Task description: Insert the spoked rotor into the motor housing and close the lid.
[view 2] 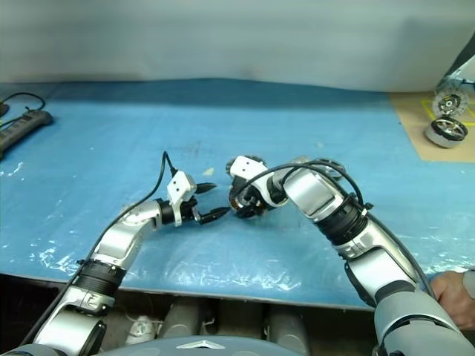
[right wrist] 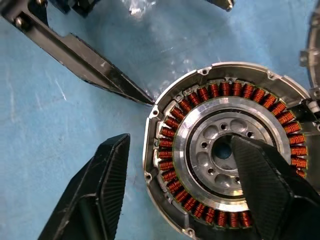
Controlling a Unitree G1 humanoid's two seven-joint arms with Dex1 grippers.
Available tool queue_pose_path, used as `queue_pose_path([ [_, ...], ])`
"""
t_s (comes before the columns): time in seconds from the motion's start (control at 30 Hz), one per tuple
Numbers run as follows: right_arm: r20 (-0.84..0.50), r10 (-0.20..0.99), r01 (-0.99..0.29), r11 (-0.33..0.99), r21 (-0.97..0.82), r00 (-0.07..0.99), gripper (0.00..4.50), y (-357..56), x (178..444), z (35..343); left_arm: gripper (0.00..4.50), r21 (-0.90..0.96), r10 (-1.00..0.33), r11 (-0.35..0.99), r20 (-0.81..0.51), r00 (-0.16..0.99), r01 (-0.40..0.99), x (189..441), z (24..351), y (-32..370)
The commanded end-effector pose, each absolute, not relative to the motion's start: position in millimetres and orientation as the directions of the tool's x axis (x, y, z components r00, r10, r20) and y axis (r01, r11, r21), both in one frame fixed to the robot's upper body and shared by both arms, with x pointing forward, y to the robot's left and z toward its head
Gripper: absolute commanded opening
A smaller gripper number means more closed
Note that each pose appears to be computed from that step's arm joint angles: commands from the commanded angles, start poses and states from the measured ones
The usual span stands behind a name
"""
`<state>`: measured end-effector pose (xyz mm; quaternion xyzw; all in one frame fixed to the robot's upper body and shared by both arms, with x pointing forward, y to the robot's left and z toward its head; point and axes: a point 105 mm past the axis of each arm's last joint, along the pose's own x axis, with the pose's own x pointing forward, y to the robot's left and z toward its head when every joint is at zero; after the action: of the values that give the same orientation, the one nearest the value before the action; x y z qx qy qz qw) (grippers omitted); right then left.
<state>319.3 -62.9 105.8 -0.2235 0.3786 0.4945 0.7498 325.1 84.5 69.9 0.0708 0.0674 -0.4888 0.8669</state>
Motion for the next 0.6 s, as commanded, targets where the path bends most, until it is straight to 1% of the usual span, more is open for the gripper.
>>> queue_pose_path([
  [0.03, -0.755, 0.619, -0.879, 0.46, 0.126, 0.215, 3.25, -72, 320, 119, 4.5, 0.082, -0.848, 0.504, -0.141, 0.511, 0.86, 325, 83, 81],
  [0.1, -0.715, 0.671, -0.883, 0.438, 0.168, 0.197, 3.25, -70, 314, 133, 4.5, 0.081, -0.848, 0.505, -0.14, 0.511, 0.859, 325, 83, 81],
  [0.17, -0.699, 0.691, -0.893, 0.415, 0.173, 0.185, 3.25, -70, 309, 139, 4.5, 0.08, -0.849, 0.503, -0.139, 0.51, 0.86, 324, 82, 80],
  [0.33, -0.607, 0.784, -0.925, 0.317, 0.211, 0.13, 3.25, -64, 287, 164, 4.5, 0.08, -0.851, 0.501, -0.136, 0.507, 0.862, 326, 83, 78],
  [0.43, -0.566, 0.814, -0.934, 0.293, 0.205, 0.131, 3.25, -69, 280, 174, 4.5, 0.081, -0.853, 0.498, -0.136, 0.504, 0.864, 327, 83, 77],
  [0.47, -0.562, 0.814, -0.938, 0.296, 0.183, 0.147, 3.25, -75, 278, 174, 4.5, 0.081, -0.853, 0.497, -0.134, 0.504, 0.864, 328, 84, 77],
  [0.57, -0.614, 0.733, -0.92, 0.391, 0.03, 0.292, 3.25, -110, 284, 154, 4.5, 0.085, -0.855, 0.495, -0.127, 0.502, 0.865, 328, 86, 77],
  [0.6, -0.608, 0.715, -0.904, 0.428, -0.01, 0.345, 3.25, -122, 286, 149, 4.5, 0.085, -0.855, 0.496, -0.123, 0.503, 0.864, 327, 87, 78],
])
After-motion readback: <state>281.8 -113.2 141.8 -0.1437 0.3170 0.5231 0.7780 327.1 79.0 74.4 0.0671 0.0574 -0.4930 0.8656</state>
